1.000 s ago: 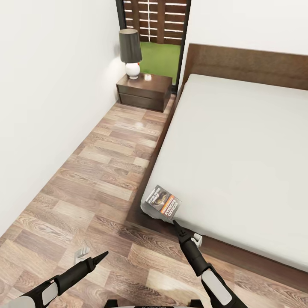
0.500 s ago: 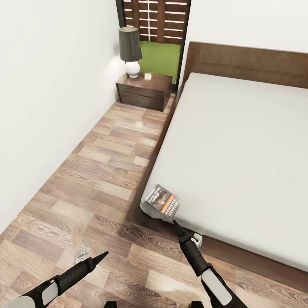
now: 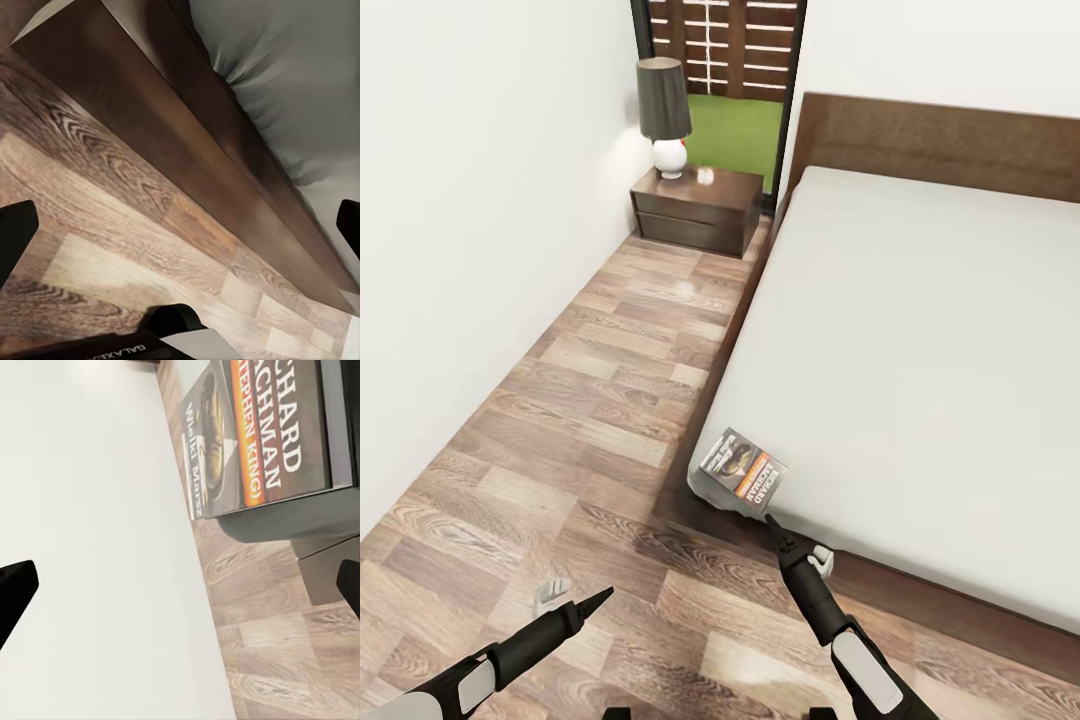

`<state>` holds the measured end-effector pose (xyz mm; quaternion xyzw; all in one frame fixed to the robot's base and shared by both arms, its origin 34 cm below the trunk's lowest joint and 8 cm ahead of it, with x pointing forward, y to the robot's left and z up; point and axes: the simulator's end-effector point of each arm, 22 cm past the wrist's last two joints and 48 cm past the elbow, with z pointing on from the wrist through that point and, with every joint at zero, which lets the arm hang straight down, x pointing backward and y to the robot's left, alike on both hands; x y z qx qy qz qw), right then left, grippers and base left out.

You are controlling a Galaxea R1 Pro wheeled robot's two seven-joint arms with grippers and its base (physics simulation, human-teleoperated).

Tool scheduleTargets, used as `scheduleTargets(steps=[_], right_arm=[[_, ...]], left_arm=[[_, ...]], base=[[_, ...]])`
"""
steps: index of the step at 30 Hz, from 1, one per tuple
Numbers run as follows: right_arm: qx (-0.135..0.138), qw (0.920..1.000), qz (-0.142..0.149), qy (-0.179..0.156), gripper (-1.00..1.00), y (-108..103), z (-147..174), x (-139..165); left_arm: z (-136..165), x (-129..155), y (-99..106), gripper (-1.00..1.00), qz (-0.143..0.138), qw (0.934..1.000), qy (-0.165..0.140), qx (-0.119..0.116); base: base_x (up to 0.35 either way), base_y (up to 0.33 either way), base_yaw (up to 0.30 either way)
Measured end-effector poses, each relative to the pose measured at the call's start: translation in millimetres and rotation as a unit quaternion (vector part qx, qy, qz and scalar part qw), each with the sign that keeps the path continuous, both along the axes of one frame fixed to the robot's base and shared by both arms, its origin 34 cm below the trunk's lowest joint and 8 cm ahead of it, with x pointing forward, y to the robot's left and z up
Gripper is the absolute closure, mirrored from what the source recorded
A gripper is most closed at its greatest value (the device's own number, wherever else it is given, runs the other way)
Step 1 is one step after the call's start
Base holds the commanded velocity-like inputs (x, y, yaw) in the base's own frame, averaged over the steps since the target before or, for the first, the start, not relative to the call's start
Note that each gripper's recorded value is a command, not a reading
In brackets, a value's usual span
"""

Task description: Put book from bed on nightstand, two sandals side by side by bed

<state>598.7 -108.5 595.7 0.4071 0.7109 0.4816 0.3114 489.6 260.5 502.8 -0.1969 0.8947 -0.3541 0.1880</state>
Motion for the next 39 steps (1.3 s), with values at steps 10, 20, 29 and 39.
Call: scheduleTargets(steps=[10,20,29,39], right_arm=[[0.0,1.0,0.0,0.001,-1.0,0.2,-15.8,-0.3],[0.0,1.0,0.001,0.0,-1.0,0.5,-31.6,-0.1],[0.0,1.0,0.001,0.0,-1.0,0.5,-43.3,-0.6],[0.0,1.0,0.001,0.0,-1.0,0.5,-43.3,-0.5]], left_arm=[[-15.3,0.3,0.2,-1.0,0.0,1.0,0.0,0.0],[-31.3,0.3,0.3,-1.0,0.0,1.0,0.0,0.0],[-42.8,0.2,0.4,-1.0,0.0,1.0,-0.001,0.0],[-42.9,0.2,0.7,-1.0,0.0,1.0,-0.001,0.0]], base=[[0.0,0.0,0.0],[0.0,0.0,0.0],[0.0,0.0,0.0],[0.0,0.036,0.0]])
